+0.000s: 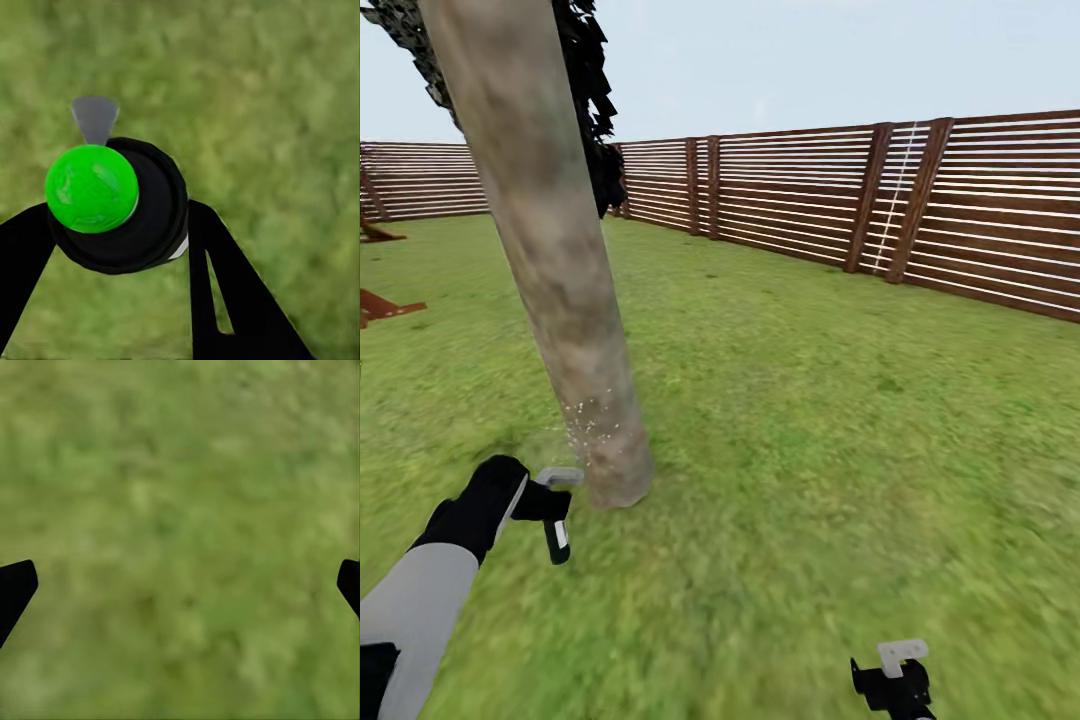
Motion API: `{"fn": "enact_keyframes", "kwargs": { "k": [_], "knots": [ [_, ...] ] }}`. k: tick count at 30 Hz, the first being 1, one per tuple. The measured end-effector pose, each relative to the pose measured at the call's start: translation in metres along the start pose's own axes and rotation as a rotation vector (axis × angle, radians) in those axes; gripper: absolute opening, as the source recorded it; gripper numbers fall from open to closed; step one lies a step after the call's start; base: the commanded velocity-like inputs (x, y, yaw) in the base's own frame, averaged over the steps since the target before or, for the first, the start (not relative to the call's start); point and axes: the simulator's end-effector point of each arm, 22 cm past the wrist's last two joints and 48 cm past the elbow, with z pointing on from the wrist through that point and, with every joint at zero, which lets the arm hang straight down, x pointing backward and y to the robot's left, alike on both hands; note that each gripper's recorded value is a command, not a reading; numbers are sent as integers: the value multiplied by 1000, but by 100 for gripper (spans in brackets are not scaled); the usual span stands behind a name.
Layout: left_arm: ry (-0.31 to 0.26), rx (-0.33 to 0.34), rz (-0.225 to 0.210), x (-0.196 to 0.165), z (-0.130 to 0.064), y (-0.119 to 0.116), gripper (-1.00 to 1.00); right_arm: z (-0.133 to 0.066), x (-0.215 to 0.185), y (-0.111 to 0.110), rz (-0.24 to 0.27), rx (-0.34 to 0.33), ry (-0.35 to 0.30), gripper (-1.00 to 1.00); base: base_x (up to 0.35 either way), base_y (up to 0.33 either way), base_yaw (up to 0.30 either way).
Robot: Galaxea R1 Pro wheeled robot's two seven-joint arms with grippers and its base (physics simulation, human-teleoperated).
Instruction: In the garden, pick up the pesticide atomizer on the floor and spray pesticide onto both trees until each tree trunk is fully covered.
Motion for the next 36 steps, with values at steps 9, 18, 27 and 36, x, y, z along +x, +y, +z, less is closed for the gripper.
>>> {"fn": "enact_keyframes", "kwargs": {
  "k": [9, 18, 27, 36],
  "knots": [
    [-6, -14, 2, 8, 4, 2, -100, 0, 0, -3, -1, 4, -1, 100, 100, -141, 3],
    [-4, -24, 2, 8, 4, 4, -100, 0, 0, -2, -1, 3, 0, 100, -68, -269, 0],
    [29, -83, 2, 26, 13, 18, -100, 0, 0, -1, -1, 2, 0, 100, 30, -270, 104],
    [-31, -82, 4, -6, -3, 13, -100, 0, 0, -1, -1, 2, 0, 100, 211, -209, 163]
  ]
}}
